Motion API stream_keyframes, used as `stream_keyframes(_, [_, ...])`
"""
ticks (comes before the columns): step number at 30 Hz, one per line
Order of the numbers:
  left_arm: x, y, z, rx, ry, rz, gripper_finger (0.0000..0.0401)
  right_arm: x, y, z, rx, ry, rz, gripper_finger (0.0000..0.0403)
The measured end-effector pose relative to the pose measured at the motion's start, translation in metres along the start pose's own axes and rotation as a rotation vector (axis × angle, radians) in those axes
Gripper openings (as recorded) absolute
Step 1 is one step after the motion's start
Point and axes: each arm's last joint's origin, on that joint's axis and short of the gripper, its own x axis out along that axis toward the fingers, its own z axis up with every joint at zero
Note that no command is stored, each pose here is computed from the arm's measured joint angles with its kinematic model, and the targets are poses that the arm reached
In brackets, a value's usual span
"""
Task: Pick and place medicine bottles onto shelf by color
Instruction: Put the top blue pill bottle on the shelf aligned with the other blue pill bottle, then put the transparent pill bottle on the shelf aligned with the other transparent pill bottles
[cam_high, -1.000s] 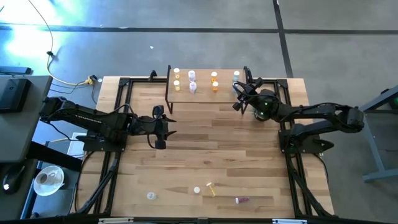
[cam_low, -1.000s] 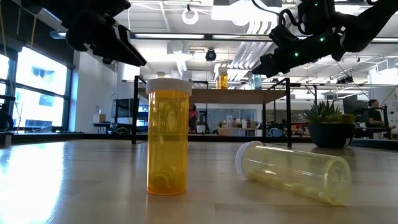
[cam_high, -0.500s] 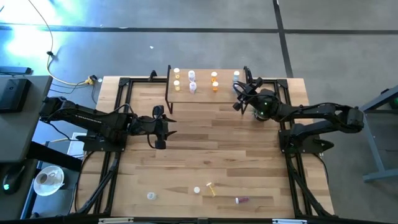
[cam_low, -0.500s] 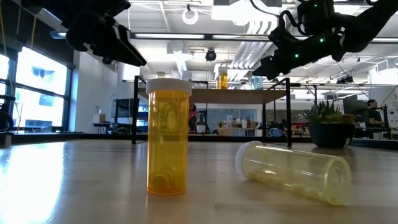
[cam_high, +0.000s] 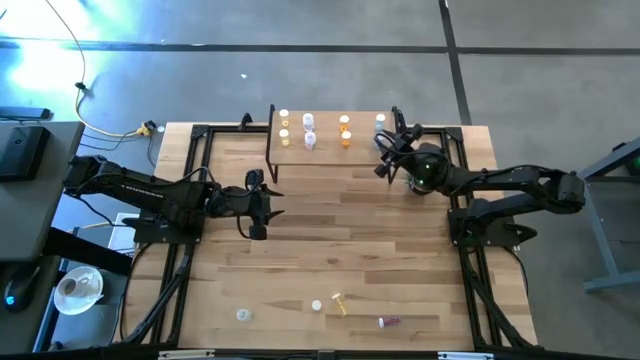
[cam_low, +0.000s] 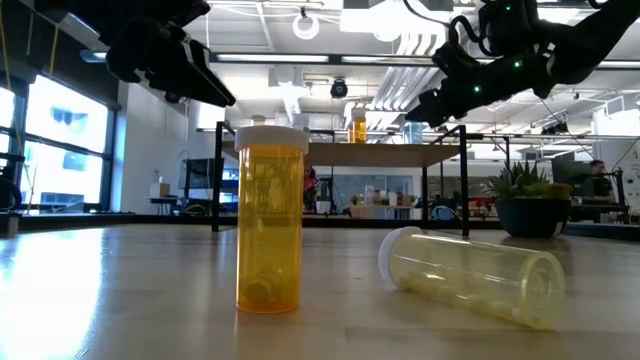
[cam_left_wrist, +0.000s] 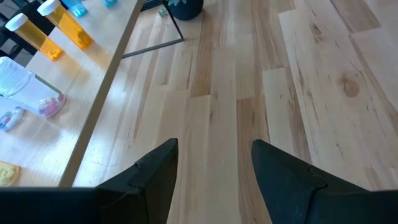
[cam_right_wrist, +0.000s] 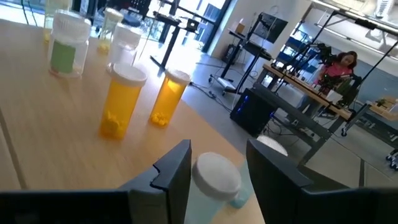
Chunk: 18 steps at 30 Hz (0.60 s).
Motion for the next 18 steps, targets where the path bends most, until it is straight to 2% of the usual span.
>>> stream_keyframes(9, [0.000, 0.000, -0.001, 0.004, 0.010, -0.002, 0.0193, -0.005, -0.002, 0.008, 0.015, -0.050, -0.010, 0.0147])
stream_keyframes(15, [0.000, -0.001, -0.003, 0.011, 0.028, -0.006, 0.0193, -0.021, 0.006, 0.023, 0.013, -0.091, -0.039, 0.0147])
stream_keyframes(18, [0.000, -0.001, -0.003, -0.005, 0.027, -0.008, 0.0193, -0.032, 0.014, 0.031, 0.025, -0.127, -0.008, 0.0147])
